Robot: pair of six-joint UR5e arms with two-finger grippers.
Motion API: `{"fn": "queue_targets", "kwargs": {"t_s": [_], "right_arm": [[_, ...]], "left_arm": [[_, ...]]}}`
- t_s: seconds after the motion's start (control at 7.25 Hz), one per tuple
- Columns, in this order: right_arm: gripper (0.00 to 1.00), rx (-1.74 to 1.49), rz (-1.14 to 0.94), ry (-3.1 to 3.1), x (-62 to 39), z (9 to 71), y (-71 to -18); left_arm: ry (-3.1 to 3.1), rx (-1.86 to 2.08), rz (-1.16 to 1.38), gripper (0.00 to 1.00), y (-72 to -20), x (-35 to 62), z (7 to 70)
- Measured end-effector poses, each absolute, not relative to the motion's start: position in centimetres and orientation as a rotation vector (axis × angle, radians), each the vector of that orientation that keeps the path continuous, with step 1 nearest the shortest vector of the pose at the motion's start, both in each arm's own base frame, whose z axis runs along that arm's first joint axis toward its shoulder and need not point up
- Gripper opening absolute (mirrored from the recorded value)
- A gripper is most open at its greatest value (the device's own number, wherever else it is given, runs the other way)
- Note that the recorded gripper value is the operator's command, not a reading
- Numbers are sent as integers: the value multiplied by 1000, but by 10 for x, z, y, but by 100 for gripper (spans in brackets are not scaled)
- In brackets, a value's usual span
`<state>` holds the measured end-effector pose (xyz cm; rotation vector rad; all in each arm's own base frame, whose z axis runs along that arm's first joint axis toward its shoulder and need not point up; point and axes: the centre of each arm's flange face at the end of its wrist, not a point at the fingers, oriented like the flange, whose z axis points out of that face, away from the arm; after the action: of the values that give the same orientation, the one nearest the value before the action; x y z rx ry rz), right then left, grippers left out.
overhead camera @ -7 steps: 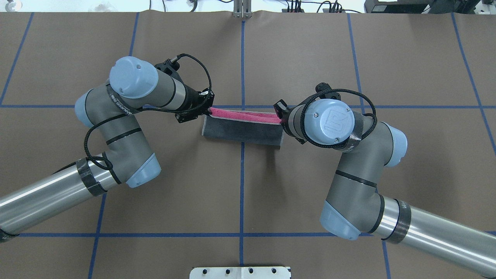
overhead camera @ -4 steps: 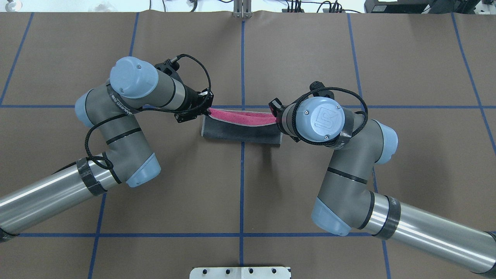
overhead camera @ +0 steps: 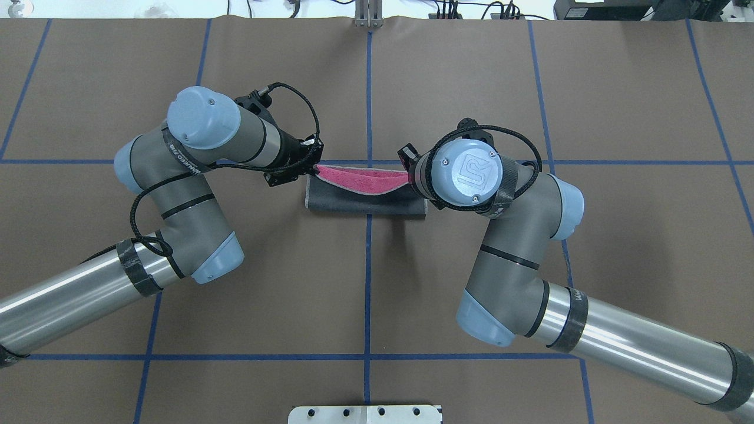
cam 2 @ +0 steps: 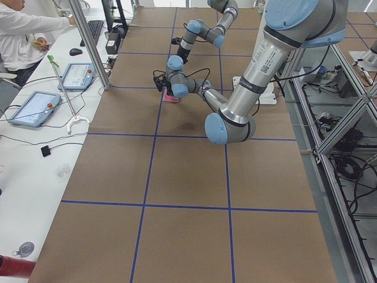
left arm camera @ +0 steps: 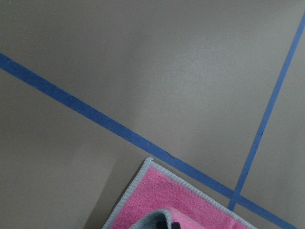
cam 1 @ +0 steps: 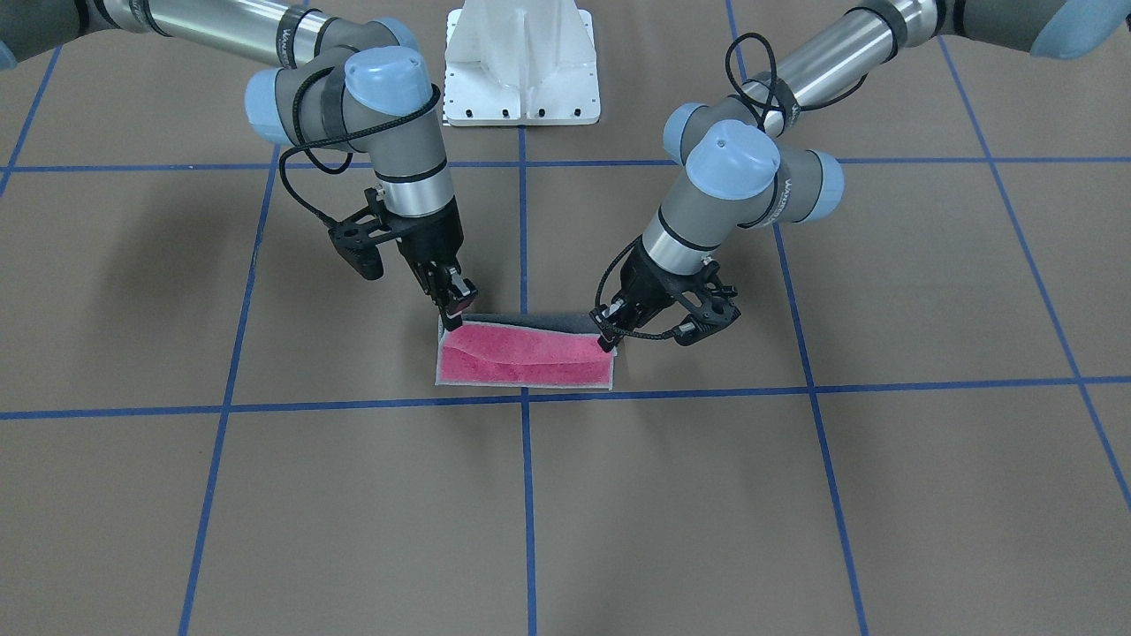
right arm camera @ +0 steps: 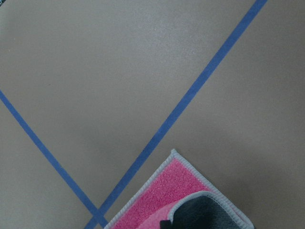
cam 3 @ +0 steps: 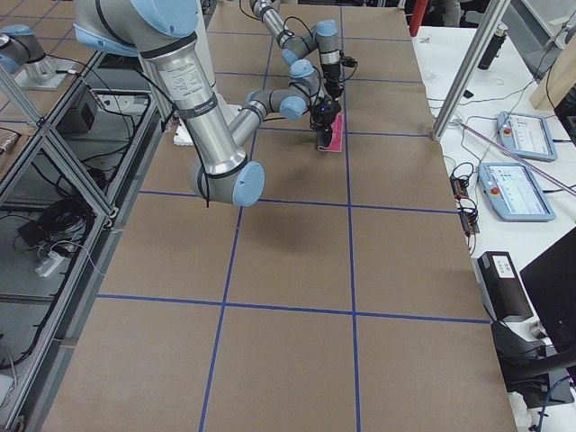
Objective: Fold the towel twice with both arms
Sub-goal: 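Open both grippers and raise them away from the folded towel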
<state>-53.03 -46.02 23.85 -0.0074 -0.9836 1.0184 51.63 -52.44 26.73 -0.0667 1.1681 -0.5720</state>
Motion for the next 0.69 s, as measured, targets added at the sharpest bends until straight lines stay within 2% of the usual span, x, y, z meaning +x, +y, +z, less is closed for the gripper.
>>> {"fn": "queue_targets", "kwargs": {"t_s": [0.28, 0.41, 0.55, 0.69], "right_arm": [[0, -4, 1020, -982, -527, 240, -464], [24, -3, 1021, -980, -526, 241, -465], [35, -1, 1025, -978, -525, 241, -467], [41, 2, 1030, -976, -523, 242, -470]], "left_arm": [[1163, -67, -577, 0, -527, 516, 270], [1160, -67, -579, 11, -528, 516, 272], [1158, -67, -580, 22, -529, 516, 273], [1156, -64, -582, 35, -530, 516, 274]]}}
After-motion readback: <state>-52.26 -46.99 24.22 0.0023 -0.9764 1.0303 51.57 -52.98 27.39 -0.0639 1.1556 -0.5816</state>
